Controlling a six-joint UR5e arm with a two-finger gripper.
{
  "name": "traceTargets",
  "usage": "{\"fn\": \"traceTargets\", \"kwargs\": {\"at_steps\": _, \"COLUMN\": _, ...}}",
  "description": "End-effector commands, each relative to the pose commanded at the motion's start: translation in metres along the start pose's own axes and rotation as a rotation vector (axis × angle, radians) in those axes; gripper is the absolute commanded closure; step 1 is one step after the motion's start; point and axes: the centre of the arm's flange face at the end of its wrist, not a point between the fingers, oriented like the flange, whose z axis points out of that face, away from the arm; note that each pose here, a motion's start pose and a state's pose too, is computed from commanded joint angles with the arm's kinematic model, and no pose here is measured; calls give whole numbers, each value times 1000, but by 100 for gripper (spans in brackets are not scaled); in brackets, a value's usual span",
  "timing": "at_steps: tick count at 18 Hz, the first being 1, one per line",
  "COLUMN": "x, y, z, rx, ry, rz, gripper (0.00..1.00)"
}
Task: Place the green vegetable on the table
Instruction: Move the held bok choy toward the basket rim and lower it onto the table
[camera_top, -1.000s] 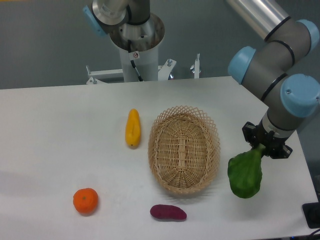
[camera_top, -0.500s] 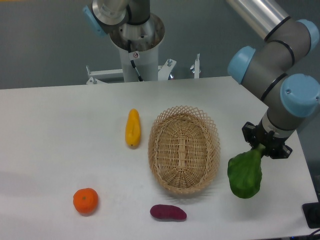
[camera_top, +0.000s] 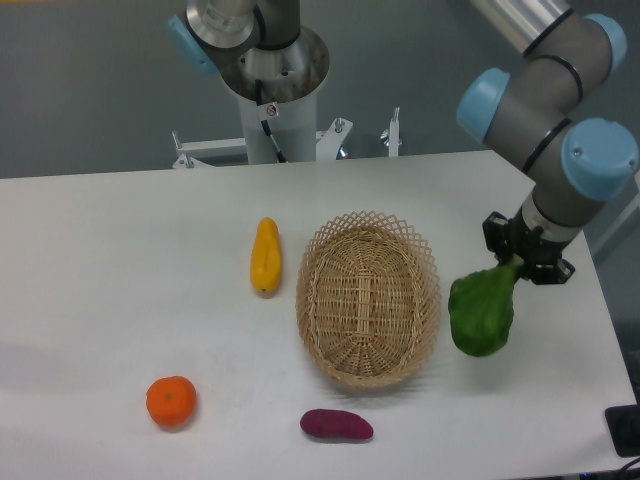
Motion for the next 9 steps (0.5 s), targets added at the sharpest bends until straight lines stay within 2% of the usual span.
{"fn": "traceTargets", "kwargs": {"at_steps": 5, "x": 49, "y": 38, "z": 60, "rx": -1, "ry": -1, "rz": 64, "gripper": 72}}
{"fn": "traceTargets", "kwargs": {"at_steps": 9, "x": 62, "y": 43, "z": 72, "rx": -3, "ry": -9, "rz": 71, "gripper": 70}}
